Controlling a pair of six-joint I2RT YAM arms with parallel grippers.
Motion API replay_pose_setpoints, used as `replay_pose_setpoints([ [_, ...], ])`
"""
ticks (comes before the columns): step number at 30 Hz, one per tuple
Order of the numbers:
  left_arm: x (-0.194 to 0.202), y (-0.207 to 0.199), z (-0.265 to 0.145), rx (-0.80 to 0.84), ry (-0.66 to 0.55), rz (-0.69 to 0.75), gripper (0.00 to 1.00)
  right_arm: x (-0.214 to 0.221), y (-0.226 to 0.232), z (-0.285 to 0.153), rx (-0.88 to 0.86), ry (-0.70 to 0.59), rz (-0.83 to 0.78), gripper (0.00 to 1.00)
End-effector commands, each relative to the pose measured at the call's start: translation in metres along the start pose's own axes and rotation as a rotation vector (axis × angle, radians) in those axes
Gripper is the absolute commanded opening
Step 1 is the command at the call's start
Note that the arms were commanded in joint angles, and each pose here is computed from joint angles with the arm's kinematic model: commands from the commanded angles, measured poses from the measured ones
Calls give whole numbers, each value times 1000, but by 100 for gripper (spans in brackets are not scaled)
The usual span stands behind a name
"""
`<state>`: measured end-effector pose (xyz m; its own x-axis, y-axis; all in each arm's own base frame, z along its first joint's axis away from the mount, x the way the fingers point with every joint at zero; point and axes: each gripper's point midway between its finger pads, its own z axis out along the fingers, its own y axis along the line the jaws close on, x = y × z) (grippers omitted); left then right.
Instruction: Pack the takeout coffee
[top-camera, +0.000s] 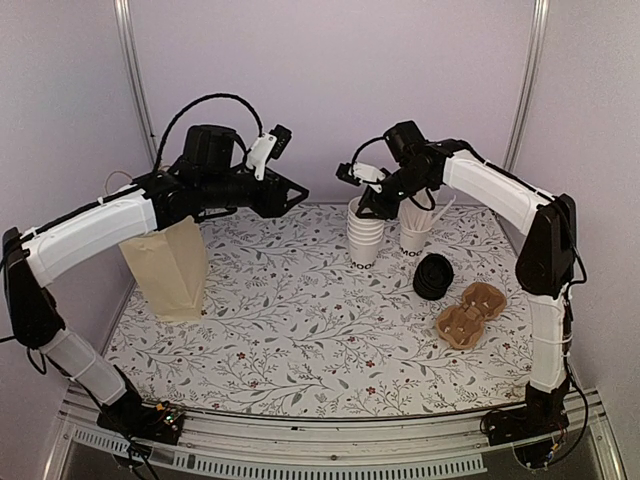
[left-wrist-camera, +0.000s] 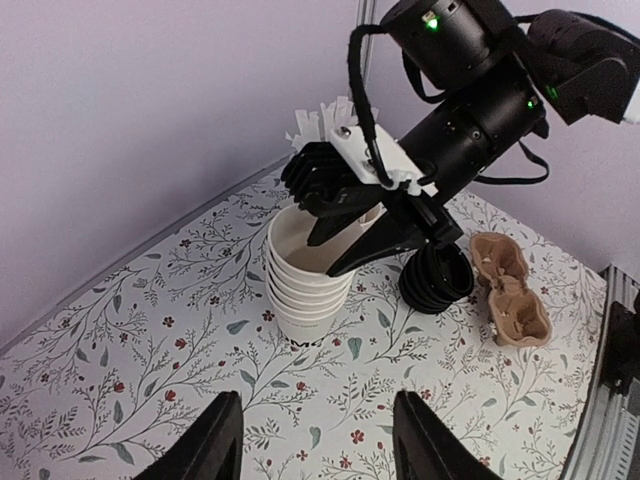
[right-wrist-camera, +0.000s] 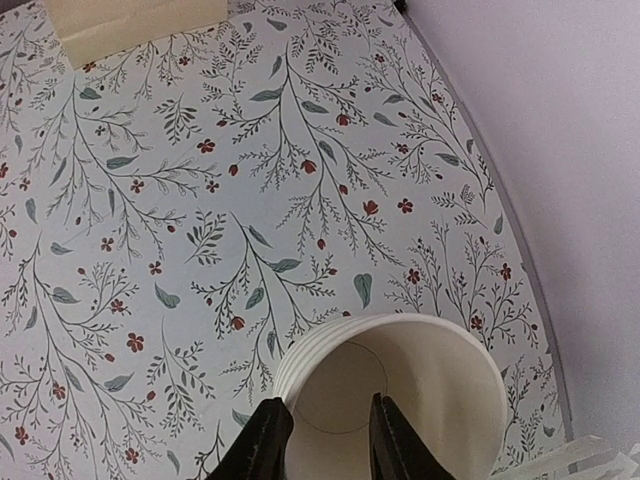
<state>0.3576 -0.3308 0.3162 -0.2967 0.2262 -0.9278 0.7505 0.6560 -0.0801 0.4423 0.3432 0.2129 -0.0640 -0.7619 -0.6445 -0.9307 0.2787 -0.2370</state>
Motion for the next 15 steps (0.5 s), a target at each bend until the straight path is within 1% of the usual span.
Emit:
replay_pose_setpoints([
  [1,-10,2,-9,-13,-41,8,53,-4,6,8,-7,19,-1,31],
  [8,-13,1,-14,-17,-52,15,54,-4,8,12,-2,33,5,30],
  [15,-14,2,-15,-27,-57,21,54,-19,13,-9,6,-2,14,31],
])
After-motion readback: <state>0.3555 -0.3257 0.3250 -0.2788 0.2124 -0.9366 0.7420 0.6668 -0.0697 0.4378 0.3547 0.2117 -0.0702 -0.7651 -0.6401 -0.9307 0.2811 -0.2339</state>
